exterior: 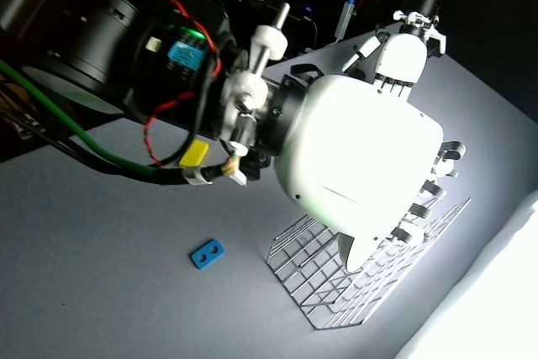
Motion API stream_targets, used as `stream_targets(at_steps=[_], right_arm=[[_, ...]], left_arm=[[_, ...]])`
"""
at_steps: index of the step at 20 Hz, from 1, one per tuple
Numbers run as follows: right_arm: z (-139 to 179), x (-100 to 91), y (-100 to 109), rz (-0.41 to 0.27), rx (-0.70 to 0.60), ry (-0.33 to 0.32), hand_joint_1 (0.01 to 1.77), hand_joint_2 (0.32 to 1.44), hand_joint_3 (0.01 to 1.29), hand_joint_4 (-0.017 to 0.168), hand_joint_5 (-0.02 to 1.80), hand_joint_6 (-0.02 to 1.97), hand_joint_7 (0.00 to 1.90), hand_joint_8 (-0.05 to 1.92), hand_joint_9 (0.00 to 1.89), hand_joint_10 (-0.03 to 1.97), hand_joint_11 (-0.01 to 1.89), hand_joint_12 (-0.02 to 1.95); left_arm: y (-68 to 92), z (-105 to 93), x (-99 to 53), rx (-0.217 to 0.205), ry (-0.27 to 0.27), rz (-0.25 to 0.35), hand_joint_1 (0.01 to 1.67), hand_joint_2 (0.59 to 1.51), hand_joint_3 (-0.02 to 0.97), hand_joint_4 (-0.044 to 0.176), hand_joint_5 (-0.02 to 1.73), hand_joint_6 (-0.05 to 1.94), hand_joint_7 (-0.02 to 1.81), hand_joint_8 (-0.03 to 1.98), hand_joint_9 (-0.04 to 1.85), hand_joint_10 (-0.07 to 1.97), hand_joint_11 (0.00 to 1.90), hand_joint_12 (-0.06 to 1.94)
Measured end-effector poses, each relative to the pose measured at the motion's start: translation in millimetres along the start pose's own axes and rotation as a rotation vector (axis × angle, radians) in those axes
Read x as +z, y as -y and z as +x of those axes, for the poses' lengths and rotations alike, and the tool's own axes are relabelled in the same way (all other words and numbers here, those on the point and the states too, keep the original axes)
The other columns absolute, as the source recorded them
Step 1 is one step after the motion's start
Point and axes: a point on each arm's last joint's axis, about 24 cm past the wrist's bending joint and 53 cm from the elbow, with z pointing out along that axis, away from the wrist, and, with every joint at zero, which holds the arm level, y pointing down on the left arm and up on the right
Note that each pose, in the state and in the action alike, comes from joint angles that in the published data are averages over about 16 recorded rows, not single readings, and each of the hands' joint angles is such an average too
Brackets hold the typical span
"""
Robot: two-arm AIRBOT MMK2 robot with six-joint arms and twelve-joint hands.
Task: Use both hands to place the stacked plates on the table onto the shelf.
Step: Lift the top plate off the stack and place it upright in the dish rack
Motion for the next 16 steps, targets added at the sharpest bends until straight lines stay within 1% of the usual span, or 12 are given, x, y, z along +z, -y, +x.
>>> stream_targets(at_steps=[7, 16], right_arm=[[-4.1, 7.4, 24.4, 0.048, 0.005, 0.009, 1.2, 1.08, 0.01, -0.005, 0.84, 1.02, 0.99, 1.05, 1.03, 0.5, 0.67, 1.26], [-8.6, 10.8, 53.1, 0.101, -0.008, 0.02, 1.2, 1.08, 0.01, -0.005, 0.84, 1.0, 1.01, 0.99, 1.06, 0.48, 0.69, 1.23]], left_arm=[[-5.2, 0.0, -2.8, 0.001, -0.002, -0.025, 0.02, 1.114, 0.017, -0.01, 0.0, -0.04, 0.03, 0.0, -0.02, -0.05, 0.02, 0.01], [-5.5, 0.2, -3.0, 0.001, -0.002, -0.028, 0.02, 1.112, 0.018, -0.01, 0.0, -0.04, 0.03, 0.0, -0.02, -0.05, 0.02, 0.01]])
